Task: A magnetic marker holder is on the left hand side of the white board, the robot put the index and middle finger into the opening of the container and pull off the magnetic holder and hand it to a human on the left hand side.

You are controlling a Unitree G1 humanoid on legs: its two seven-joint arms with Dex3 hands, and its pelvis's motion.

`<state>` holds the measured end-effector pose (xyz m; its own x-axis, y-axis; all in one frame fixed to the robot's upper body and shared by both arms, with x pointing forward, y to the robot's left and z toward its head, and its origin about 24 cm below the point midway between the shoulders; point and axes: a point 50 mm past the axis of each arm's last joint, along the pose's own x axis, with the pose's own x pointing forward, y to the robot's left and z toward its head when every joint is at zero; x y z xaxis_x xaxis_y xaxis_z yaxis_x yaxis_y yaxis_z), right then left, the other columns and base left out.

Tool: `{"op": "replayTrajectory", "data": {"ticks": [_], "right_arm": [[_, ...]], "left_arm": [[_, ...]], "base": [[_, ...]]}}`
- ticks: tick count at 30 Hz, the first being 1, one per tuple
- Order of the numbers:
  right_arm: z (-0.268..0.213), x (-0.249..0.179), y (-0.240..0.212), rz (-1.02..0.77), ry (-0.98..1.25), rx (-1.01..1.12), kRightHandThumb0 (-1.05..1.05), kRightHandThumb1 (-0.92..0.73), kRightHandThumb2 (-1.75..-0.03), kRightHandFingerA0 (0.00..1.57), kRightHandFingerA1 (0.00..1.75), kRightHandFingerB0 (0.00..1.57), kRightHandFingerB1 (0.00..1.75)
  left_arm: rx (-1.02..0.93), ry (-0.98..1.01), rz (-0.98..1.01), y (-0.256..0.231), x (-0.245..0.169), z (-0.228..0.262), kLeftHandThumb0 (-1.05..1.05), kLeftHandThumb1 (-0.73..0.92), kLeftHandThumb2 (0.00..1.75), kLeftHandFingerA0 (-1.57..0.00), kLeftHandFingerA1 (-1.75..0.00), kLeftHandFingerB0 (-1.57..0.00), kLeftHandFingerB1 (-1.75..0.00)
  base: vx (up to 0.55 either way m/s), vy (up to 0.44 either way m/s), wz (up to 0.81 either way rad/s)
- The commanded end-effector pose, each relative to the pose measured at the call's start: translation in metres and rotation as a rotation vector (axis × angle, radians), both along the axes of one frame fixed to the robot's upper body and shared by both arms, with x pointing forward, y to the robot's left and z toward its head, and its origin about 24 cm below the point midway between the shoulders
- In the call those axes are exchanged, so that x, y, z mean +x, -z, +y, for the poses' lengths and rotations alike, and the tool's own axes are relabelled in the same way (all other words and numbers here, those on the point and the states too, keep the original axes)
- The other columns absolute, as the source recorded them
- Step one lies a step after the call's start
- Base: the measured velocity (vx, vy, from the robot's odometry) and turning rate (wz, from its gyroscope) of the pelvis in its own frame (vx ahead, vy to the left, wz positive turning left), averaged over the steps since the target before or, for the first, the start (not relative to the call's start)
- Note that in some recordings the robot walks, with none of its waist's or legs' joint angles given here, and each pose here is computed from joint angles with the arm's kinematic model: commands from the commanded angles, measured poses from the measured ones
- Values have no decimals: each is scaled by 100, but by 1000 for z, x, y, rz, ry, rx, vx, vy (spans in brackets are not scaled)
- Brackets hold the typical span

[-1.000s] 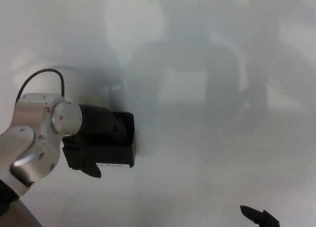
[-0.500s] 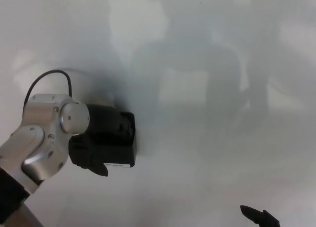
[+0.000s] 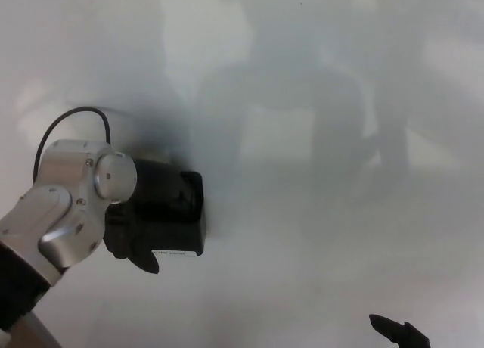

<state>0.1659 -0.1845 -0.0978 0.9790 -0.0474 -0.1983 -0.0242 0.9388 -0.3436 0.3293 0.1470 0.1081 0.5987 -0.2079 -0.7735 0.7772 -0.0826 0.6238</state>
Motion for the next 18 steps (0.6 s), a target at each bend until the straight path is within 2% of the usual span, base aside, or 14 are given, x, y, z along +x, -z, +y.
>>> {"op": "replayTrajectory", "data": {"ticks": [1, 6, 7, 8, 9, 12, 13, 14, 15, 18], "right_arm": [[-3, -3, 0, -2, 12, 2, -33, -72, -61, 84, 53, 43, 35], [-4, -5, 1, 5, 6, -4, -34, -72, -61, 82, 52, 42, 34], [-4, -5, 1, 4, 5, -4, -34, -73, -61, 83, 51, 42, 34], [-4, -5, 1, 2, 5, -4, -34, -73, -61, 83, 51, 42, 34], [-4, -5, 1, 3, 4, -4, -35, -73, -62, 83, 50, 42, 34], [-4, -5, 1, 4, 3, -3, -35, -73, -62, 83, 50, 42, 34], [-3, -4, 0, 1, 2, -4, -36, -73, -61, 83, 51, 42, 34], [-3, -3, 0, 0, 1, -4, -36, -73, -61, 83, 51, 42, 34], [-3, -3, 0, -2, 0, -3, -37, -74, -62, 83, 52, 42, 34], [-3, -2, 0, -4, -2, -1, -37, -74, -62, 83, 52, 42, 34]], "left_arm": [[78, -6, 14, 10, -1, 12, -43, 37, 64, -81, -92, -17, -36], [99, 17, 35, 15, -3, 9, -45, 37, 64, -78, -97, -17, -36], [105, 19, 41, 15, -3, 8, -25, 26, 84, -74, -88, -9, -49], [113, 22, 50, 16, -2, 6, -25, 26, 84, -74, -88, -9, -49], [116, 35, 52, 17, -3, 5, -54, 36, 68, -72, -90, -25, -39], [119, 55, 53, 18, -3, 3, -54, 36, 68, -72, -90, -25, -39], [90, 96, 60, 22, -4, 0, -52, 35, 70, -83, -89, -50, -48], [77, 113, 62, 24, -5, -1, -52, 35, 70, -83, -89, -50, -48], [57, 131, 92, 26, -6, -2, -43, 45, 55, -99, -64, -74, -45], [24, 161, 134, 29, -7, -4, -43, 45, 55, -99, -64, -74, -45]], "base": [[0, 0, 0], [0, 0, 0], [0, 0, 0], [0, 0, 0], [0, 0, 0], [0, 0, 0], [0, 0, 0], [0, 0, 0], [0, 0, 0], [0, 0, 0]]}}
